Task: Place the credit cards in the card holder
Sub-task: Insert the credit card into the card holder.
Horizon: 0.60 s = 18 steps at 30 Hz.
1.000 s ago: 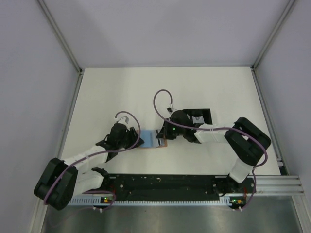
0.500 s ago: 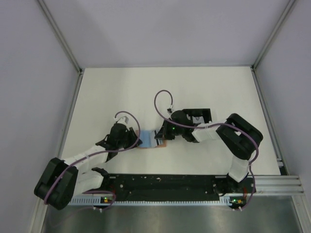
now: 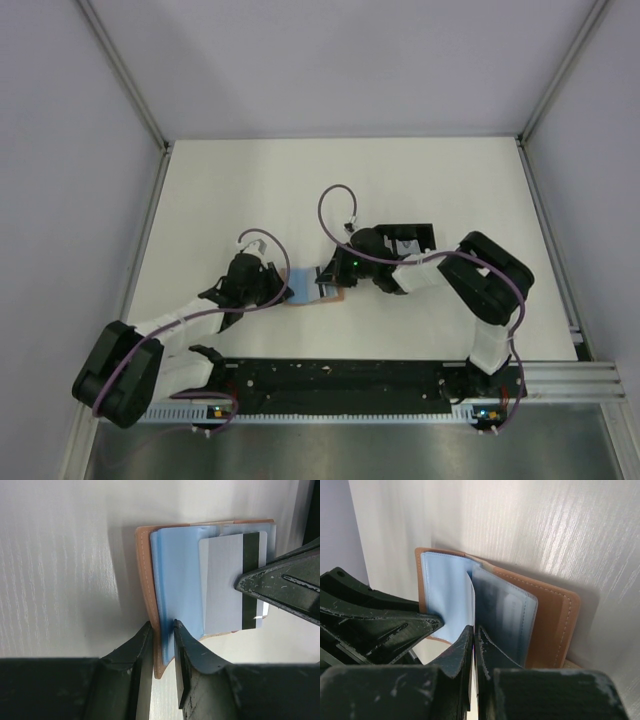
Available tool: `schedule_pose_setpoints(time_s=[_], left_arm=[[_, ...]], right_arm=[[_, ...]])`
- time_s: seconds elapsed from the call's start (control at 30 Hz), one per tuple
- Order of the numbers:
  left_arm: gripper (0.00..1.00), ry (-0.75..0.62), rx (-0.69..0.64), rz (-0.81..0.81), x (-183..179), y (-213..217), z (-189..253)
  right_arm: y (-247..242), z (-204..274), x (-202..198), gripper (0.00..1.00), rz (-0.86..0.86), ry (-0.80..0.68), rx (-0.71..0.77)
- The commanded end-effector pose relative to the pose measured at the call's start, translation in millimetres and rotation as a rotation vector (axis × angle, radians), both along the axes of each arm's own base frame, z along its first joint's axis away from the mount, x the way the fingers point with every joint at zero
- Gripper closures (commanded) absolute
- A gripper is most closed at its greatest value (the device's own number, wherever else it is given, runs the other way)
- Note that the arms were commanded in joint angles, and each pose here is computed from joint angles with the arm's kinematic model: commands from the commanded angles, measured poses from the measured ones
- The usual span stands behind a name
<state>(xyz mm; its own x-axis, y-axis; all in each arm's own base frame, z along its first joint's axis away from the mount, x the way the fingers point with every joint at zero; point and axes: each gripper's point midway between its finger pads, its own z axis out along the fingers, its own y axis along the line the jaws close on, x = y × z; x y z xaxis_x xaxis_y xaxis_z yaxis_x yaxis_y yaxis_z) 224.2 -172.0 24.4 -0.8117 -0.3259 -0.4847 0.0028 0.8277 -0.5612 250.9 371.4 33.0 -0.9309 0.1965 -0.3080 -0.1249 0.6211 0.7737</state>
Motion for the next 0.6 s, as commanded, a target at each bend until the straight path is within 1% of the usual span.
schedule_pose_setpoints(time_s=[0.0, 0.17, 0.3, 0.47, 0.57], left_arm=[[0.74, 0.028, -0.019, -0.053, -11.2, -7.5, -5.6], [0.74, 0.037, -0.041, -0.057, -16.0, -10.9, -7.1], [0.72, 0.027, -0.051, -0.060, -14.5, -13.2, -5.4], [0.66, 0.012, -0.055, -0.058, -11.3, -14.2, -3.6], [0.63, 0.003, -0.054, -0.050, -7.9, -14.3, -1.2]], right_arm=[[-6.7, -12.0, 17.3, 1.00, -0.084, -0.036, -0.027], [-6.1, -15.9, 18.6, 1.00, -0.097, -0.038, -0.011], [-1.8, -23.2, 6.1, 1.00, -0.064, -0.015, -0.011], [8.5, -32.2, -21.1, 1.00, 0.013, 0.009, -0.062], [8.7, -36.0, -27.8, 1.00, 0.039, 0.005, -0.112]])
